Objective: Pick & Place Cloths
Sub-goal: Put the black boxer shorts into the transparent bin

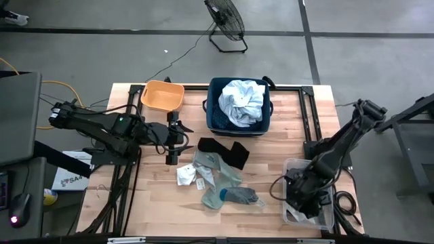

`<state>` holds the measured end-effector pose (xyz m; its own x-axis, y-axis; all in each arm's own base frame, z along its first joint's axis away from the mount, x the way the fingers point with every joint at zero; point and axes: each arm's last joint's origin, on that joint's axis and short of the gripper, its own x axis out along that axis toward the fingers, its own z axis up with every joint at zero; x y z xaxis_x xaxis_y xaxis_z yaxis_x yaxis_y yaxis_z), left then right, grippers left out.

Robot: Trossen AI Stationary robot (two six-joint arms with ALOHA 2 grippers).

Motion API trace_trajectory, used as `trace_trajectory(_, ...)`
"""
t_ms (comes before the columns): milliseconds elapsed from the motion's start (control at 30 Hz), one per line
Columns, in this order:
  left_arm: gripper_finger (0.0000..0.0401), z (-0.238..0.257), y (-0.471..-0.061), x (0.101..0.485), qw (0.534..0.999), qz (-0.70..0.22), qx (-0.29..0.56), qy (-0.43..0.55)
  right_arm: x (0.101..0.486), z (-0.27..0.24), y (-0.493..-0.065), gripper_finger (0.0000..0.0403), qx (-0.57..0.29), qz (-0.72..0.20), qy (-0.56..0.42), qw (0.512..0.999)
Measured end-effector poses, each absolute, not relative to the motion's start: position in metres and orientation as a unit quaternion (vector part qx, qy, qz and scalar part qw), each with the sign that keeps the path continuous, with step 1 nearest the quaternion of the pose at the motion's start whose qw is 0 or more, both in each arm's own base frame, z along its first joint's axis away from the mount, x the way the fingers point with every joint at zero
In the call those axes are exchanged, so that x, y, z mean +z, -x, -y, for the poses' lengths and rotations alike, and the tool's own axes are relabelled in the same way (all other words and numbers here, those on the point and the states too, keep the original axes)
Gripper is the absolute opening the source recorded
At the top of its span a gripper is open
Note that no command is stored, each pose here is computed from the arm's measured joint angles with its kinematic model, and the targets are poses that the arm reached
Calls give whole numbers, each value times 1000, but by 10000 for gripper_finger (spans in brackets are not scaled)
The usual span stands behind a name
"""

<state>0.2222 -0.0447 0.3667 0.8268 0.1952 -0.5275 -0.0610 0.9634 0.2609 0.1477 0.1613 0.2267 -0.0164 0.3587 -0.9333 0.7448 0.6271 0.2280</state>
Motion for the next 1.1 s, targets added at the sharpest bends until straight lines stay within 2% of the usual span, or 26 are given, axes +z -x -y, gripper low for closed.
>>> trace_trajectory(167,248,45,-222,367,949,-286,68,-116,214,-165,-152,88,-168,-705,-351,593)
trace_trajectory(433,248,45,-222,367,949,-286,70,-110,209,-162,-156,91,-165,-681,-295,649)
trace_trajectory(767,248,45,-221,365,947,-292,70,-111,209,-160,-157,95,-146,-683,-267,664)
trace_trajectory(900,248,45,-221,365,947,-293,71,-109,209,-161,-157,119,-142,-687,-278,656)
trace_trajectory(1100,248,45,-221,365,947,-293,71,-108,220,-156,-153,184,-143,-675,-312,653)
